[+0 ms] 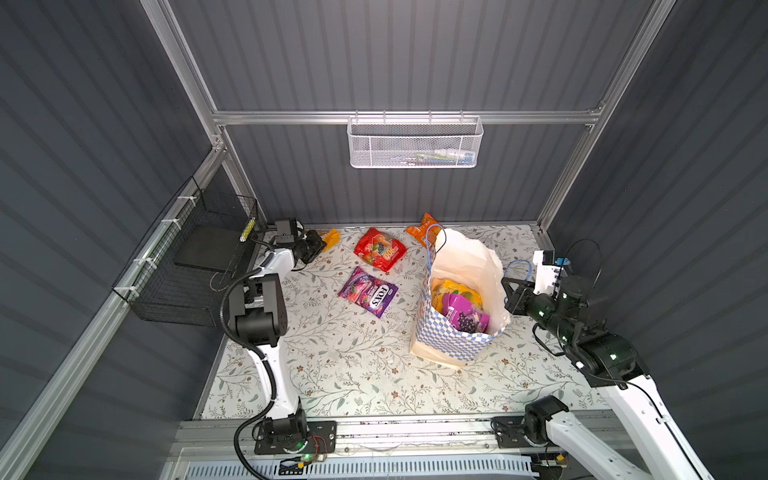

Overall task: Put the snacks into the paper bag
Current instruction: 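Grasp the yellow mango bag with the left gripper and lift it, then carry the yellow mango bag above the paper bag with the left gripper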

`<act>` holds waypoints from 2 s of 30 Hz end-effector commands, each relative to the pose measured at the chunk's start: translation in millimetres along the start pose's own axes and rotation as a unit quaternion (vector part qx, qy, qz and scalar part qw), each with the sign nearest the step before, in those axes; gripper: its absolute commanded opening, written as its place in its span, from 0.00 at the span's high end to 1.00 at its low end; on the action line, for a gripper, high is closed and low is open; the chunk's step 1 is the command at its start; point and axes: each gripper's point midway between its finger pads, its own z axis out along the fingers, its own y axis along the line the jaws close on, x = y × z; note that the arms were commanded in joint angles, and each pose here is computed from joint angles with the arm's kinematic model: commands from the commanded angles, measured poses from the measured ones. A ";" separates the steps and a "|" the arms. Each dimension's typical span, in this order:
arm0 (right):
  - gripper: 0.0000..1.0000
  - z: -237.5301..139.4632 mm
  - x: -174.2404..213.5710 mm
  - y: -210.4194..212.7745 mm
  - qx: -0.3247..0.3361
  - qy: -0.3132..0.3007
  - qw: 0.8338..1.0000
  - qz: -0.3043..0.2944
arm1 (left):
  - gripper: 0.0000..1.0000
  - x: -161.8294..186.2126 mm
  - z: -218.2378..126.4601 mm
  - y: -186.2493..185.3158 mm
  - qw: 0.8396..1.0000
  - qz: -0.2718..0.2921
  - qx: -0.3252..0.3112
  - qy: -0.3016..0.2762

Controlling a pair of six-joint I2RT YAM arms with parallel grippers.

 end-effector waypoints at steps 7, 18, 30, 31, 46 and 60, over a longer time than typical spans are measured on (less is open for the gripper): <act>1.00 -0.7 -0.6 -3.0 0.006 -0.005 1.000 -0.008 | 1.00 26.1 -70.1 -83.1 0.994 0.077 0.059 -0.050; 1.00 -0.7 0.4 -1.9 0.003 -0.003 1.000 -0.008 | 1.00 79.6 -157.2 -133.2 0.984 0.130 0.100 -0.070; 1.00 -0.6 0.8 0.2 -0.004 -0.002 1.000 -0.009 | 1.00 121.9 -283.0 -245.6 0.945 0.203 0.229 -0.116; 1.00 -0.9 0.2 0.9 -0.006 -0.004 1.000 -0.009 | 1.00 126.0 -291.5 -255.7 0.940 0.208 0.243 -0.116; 1.00 0.0 0.6 1.5 -0.009 -0.005 1.000 -0.011 | 1.00 191.6 -352.8 -411.7 0.860 0.315 0.393 -0.082; 1.00 -0.9 0.1 1.4 -0.008 -0.006 1.000 -0.012 | 1.00 309.6 -281.1 -469.6 0.832 0.407 0.376 0.012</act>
